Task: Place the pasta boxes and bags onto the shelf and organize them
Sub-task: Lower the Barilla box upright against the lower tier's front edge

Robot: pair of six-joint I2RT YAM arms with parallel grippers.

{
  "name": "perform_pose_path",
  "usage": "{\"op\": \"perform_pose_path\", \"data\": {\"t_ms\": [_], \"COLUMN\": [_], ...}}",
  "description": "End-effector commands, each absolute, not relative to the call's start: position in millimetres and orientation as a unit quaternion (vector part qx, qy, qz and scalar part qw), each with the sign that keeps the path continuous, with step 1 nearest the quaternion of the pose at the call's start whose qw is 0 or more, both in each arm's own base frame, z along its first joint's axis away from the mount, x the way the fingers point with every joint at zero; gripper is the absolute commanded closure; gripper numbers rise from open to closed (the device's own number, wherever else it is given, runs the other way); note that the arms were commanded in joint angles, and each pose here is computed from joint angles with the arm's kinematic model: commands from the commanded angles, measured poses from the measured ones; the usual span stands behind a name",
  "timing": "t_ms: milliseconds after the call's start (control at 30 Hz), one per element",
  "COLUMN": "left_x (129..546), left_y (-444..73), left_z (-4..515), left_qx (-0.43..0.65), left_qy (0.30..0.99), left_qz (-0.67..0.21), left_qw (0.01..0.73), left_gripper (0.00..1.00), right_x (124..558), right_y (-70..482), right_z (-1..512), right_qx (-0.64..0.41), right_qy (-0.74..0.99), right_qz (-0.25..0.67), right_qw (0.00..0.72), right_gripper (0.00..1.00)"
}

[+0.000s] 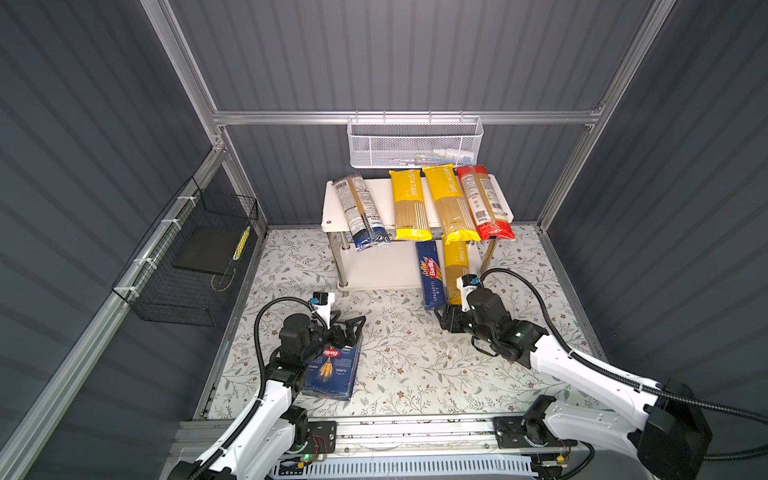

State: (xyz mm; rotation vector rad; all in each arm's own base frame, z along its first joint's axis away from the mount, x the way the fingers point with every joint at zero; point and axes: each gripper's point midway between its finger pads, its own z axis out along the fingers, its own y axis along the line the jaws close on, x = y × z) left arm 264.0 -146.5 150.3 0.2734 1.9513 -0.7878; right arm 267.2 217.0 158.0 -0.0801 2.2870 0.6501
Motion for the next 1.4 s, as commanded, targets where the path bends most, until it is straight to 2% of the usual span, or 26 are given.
{"op": "perform_pose_path", "data": {"t_ms": [0, 267, 433, 1367], "left_x": [260, 261, 260, 261], "left_y": [-146, -146, -145, -146], "left_z": [141, 142, 141, 139], "left_qx": [0.115, 0.115, 0.113, 0.112], "left_qy": [0.809, 0.809, 0.809, 0.812], "left_qz": [-0.320, -0.320, -0.318, -0.318], "left_qw": [0.481, 0.480, 0.481, 0.477], "left_gripper": [0.00, 0.00, 0.00, 0.00], "right_x": [250, 247, 254, 292], "right_y": [227, 251, 259, 273], "right_z": [154, 145, 145, 122], "right_qx": [-0.044, -0.075, -0.079, -0.073], "right_qy": [0.895, 0.894, 0.887, 0.906], "right_qz": [0.283, 0.299, 0.307, 0.253], "right_qw": [0.342, 0.324, 0.336, 0.331], "right_gripper": [0.33, 0.31, 0.31, 0.24]}}
